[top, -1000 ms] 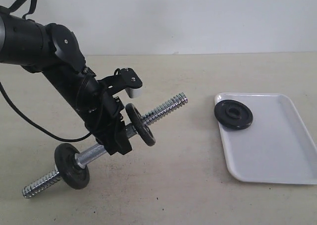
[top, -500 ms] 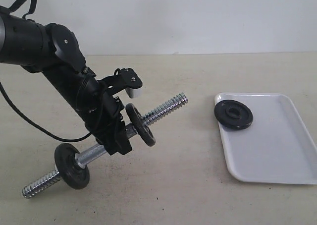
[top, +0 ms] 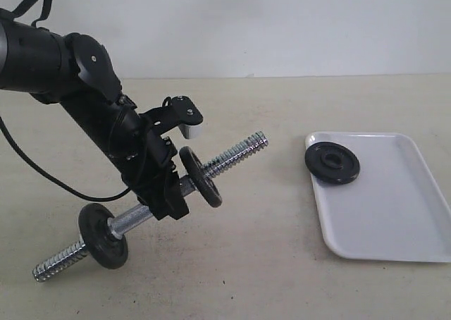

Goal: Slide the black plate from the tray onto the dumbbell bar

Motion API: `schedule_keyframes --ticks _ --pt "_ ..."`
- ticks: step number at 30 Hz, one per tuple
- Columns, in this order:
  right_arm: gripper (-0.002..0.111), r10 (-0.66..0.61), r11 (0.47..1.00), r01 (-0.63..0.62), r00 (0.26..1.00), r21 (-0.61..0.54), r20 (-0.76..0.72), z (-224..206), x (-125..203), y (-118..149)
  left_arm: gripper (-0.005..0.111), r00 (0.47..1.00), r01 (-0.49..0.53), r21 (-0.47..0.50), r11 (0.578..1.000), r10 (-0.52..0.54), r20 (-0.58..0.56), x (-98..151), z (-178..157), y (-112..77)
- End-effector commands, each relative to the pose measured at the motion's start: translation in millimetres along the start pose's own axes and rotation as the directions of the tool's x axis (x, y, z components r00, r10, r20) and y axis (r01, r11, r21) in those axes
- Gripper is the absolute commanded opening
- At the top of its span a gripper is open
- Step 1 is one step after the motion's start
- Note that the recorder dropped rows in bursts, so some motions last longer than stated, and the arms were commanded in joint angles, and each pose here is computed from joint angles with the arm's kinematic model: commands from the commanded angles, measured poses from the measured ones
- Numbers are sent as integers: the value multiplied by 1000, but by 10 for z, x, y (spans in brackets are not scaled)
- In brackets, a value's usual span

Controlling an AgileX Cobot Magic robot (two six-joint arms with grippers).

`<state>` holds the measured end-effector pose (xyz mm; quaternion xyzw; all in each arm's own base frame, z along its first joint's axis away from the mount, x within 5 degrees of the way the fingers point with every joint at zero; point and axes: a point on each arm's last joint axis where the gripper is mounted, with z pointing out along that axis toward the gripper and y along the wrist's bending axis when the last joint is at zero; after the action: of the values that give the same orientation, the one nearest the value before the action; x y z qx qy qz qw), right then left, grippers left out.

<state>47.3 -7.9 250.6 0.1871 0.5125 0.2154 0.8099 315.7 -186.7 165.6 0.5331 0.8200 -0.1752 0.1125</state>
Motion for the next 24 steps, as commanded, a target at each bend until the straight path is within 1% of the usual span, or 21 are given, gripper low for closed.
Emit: schedule_keyframes --ticks 1,2,4,6,7,10,11,15,20,23,24 --pt "0 14 998 1 971 63 -238 168 -53 138 4 992 26 -14 1000 -24 126 -176 -261 -68" --pt "0 -2 997 27 952 77 -307 235 -63 176 4 992 26 -14 1000 -24 126 -176 -261 -68" --pt "0 -71 989 123 889 86 -453 404 -61 232 4 991 28 -18 999 -26 129 -174 -264 -59" --pt "0 -127 975 210 800 76 -587 603 -17 256 4 991 29 -20 999 -26 130 -175 -264 -58" --pt "0 -157 968 244 754 51 -638 705 -1 282 4 991 29 -20 999 -26 130 -175 -264 -58" --pt "0 -238 955 295 675 -41 -699 996 16 393 4 991 30 -19 999 -28 132 -177 -264 -58" --pt "0 -246 954 293 659 -58 -711 1091 -4 447 4 991 32 -18 999 -29 133 -178 -264 -59" --pt "0 -250 953 290 587 -89 -770 1488 10 580 4 990 32 -22 999 -29 135 -180 -264 -55" --pt "0 -270 940 318 470 -124 -840 1860 161 589 4 990 32 -25 999 -29 137 -181 -265 -53" --pt "0 -343 908 339 263 -246 -902 2029 326 573 4 990 34 -33 999 -29 141 -185 -265 -45" --pt "0 -343 905 329 182 -272 -921 2079 404 553 4 989 34 -35 999 -28 142 -186 -266 -44"
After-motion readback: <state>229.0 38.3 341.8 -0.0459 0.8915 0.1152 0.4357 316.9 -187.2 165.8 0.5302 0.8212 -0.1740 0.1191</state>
